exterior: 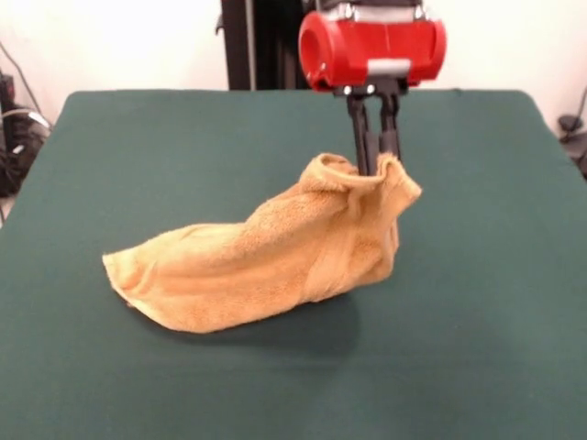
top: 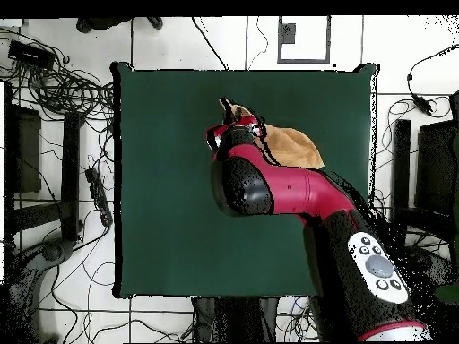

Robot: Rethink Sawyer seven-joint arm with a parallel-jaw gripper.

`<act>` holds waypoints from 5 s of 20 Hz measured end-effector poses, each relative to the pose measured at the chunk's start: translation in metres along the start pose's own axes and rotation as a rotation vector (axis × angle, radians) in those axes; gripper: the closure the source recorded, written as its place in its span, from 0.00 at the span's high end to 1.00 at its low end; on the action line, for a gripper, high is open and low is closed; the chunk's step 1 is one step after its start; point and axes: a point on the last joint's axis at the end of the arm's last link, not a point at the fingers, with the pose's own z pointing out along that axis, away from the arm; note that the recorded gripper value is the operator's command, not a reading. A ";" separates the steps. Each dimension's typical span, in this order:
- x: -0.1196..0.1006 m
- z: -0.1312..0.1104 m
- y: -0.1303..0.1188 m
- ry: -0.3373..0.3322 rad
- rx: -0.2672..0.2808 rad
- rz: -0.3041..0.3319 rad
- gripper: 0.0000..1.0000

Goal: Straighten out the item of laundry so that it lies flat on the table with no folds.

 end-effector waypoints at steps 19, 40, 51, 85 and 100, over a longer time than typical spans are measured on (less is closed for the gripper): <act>-0.028 -0.033 0.089 -0.177 0.271 -0.141 0.00; 0.035 -0.027 0.081 -0.425 0.592 -0.296 0.00; 0.083 0.008 0.123 -0.437 0.631 -0.343 0.00; 0.157 0.053 0.190 -0.187 0.509 -0.302 0.00; 0.194 0.077 0.242 0.146 0.219 -0.208 0.00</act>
